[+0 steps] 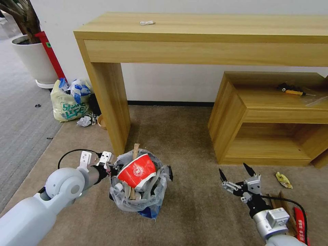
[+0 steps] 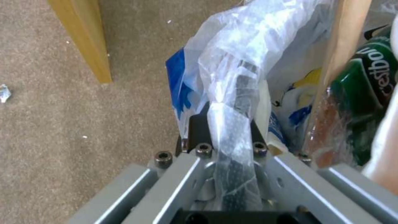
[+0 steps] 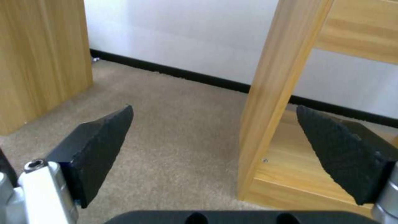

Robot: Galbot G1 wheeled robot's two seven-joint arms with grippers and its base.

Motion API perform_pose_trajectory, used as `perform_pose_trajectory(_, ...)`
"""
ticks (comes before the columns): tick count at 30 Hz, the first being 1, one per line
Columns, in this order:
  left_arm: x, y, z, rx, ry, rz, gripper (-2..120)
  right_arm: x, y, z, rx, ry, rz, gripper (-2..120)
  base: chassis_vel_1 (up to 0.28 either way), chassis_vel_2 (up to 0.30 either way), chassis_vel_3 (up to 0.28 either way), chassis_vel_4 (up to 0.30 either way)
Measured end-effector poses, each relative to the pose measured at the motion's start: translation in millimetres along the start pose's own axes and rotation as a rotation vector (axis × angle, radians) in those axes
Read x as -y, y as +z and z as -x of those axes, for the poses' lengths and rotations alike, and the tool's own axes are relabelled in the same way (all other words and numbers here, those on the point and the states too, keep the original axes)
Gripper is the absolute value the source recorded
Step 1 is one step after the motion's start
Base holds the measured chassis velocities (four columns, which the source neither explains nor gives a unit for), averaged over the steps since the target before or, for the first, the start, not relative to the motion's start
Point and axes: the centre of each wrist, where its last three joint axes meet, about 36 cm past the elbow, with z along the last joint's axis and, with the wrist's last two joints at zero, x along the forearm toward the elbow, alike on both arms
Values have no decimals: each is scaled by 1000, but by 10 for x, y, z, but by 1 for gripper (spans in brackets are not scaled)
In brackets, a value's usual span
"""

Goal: Pick up the trash bin and place the garbage on the floor into it.

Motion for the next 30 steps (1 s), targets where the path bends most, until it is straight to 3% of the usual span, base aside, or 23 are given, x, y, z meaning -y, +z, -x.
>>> perform_pose_trajectory(30,22,-2,-5,6,4,-1,0,24,22,3,-13,-1,-9,100,-103,-110,107,107)
